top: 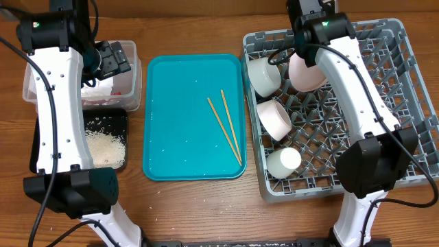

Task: Sort waste into correct bins and load items into the dishwasher
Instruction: 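Lift the white plate and stand it upright in the rack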

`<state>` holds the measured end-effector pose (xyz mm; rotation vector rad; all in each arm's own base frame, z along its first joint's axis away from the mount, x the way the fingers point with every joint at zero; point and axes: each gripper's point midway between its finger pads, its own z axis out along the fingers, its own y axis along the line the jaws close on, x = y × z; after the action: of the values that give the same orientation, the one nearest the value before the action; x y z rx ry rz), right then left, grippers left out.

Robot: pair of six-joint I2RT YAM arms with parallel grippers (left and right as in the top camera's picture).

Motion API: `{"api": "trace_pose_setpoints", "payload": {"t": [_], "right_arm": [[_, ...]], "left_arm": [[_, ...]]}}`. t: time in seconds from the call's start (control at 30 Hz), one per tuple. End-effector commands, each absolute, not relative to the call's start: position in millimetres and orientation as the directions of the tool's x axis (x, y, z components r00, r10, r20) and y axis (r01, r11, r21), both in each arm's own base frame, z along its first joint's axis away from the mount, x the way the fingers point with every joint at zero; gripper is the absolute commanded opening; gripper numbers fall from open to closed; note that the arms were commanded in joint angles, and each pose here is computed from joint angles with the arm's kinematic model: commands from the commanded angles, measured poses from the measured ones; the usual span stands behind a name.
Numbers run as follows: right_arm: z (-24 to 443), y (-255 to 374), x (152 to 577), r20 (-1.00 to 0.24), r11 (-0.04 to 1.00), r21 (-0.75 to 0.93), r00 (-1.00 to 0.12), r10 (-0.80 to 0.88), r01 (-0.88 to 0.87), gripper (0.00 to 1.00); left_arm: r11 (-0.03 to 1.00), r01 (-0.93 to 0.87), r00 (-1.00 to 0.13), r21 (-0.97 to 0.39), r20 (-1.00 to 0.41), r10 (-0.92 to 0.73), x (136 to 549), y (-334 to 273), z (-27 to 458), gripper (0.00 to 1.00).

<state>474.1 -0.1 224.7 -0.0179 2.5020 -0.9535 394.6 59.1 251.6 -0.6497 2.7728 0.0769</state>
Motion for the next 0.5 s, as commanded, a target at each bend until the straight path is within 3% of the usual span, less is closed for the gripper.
{"api": "trace_pose_setpoints", "payload": {"t": [0.0, 0.07, 0.2, 0.4, 0.43, 0.47], "right_arm": [[215, 16, 474, -0.402, 0.804, -0.586, -0.898, -0.181, 0.100, 0.04], [208, 24, 471, -0.387, 0.836, -0.545, -0.904, -0.179, 0.068, 0.09], [197, 39, 468, -0.368, 0.885, -0.465, -0.913, -0.175, 0.018, 0.37], [213, 50, 464, -0.394, 0.924, -0.383, -0.907, -0.150, 0.014, 0.50], [228, 50, 462, -0.423, 0.930, -0.364, -0.898, -0.124, 0.043, 0.63], [241, 53, 460, -0.445, 0.940, -0.336, -0.889, -0.110, 0.052, 0.70]], "left_arm": [[0.907, -0.421, -0.852, -0.025, -0.330, -0.405, 394, 56, 265, 1.00], [0.907, -0.421, -0.852, -0.025, -0.330, -0.405, 394, 56, 265, 1.00], [0.907, -0.421, -0.852, -0.025, -0.330, -0.405, 394, 56, 265, 1.00], [0.907, -0.421, -0.852, -0.025, -0.330, -0.405, 394, 56, 265, 1.00], [0.907, -0.421, -0.852, -0.025, -0.330, -0.405, 394, 56, 265, 1.00], [0.907, -0.421, -0.852, -0.025, -0.330, -0.405, 394, 56, 265, 1.00]]}}
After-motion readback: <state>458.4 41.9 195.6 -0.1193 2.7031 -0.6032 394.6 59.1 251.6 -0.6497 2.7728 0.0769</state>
